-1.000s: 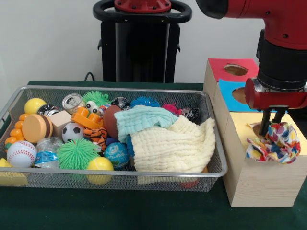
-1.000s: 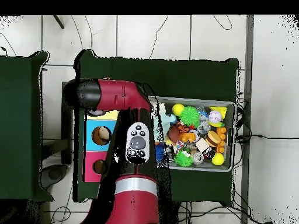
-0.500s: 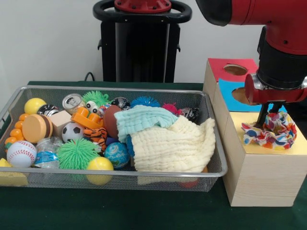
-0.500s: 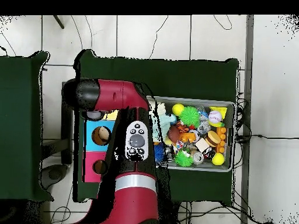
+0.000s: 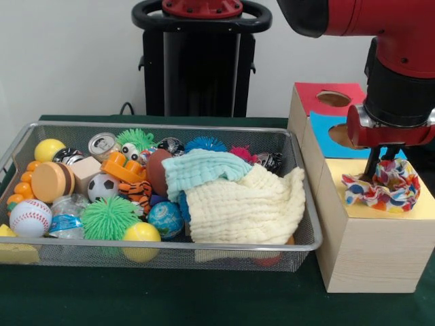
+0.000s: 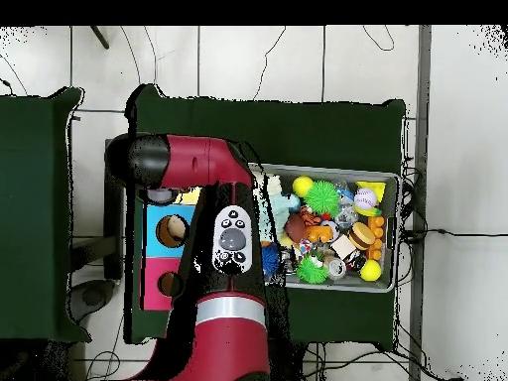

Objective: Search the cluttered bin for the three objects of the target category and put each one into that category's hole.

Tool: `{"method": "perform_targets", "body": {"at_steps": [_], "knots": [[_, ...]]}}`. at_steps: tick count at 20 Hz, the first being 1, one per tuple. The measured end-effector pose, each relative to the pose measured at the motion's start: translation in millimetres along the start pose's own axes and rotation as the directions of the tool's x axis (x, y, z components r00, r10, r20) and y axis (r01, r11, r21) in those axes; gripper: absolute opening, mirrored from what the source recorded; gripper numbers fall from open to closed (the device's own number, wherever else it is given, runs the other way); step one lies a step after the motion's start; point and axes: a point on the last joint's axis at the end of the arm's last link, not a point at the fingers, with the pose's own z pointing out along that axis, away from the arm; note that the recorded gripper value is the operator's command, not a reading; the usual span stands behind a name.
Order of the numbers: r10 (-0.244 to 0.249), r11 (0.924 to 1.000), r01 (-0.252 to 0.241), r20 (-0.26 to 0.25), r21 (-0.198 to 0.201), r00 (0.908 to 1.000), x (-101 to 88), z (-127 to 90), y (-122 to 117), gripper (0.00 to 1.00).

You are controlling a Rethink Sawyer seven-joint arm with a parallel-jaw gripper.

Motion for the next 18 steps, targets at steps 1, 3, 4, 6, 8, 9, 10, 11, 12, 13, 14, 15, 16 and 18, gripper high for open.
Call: {"method": "perform_targets", "body": {"at_steps": [1, 3, 4, 6, 8, 9, 10, 11, 12, 13, 14, 15, 16, 18], "knots": [[0.000, 1.0000, 0.000, 0.001, 0.000, 1.0000, -0.3, 0.6, 0.1, 0.00], [0.000, 1.0000, 0.000, 0.002, 0.000, 1.0000, -1.1, 2.7, 0.1, 0.00], [0.000, 1.0000, 0.000, 0.002, 0.000, 1.0000, -1.5, 4.6, 0.0, 0.00], [0.000, 1.0000, 0.000, 0.005, 0.001, 1.0000, -2.4, 9.2, -0.4, 0.00], [0.000, 1.0000, 0.000, 0.010, 0.002, 1.0000, -3.1, 12.3, -0.7, 0.00], [0.000, 1.0000, 0.000, 0.023, 0.004, 0.9997, -4.7, 16.3, -1.2, 0.00], [0.000, 1.0000, 0.000, 0.036, 0.005, 0.9994, -6.4, 20.3, -1.7, 0.00], [0.000, 1.0000, 0.000, 0.050, 0.007, 0.9988, -8.1, 22.5, -2.1, 0.00], [0.000, 1.0000, 0.000, 0.061, 0.008, 0.9982, -9.5, 24.1, -2.3, 0.00], [-0.001, 0.9999, 0.000, 0.087, 0.010, 0.9962, -12.8, 27.2, -2.8, 0.00], [-0.002, 0.9999, 0.000, 0.114, 0.013, 0.9935, -16.2, 30.3, -3.4, 0.00], [-0.002, 0.9999, 0.000, 0.124, 0.014, 0.9923, -17.2, 31.7, -3.6, 0.00], [-0.002, 0.9999, 0.000, 0.134, 0.015, 0.9909, -18.3, 33.2, -3.8, 0.00], [-0.003, 0.9998, 0.000, 0.158, 0.018, 0.9875, -18.8, 37.3, -4.2, 0.00]]}}
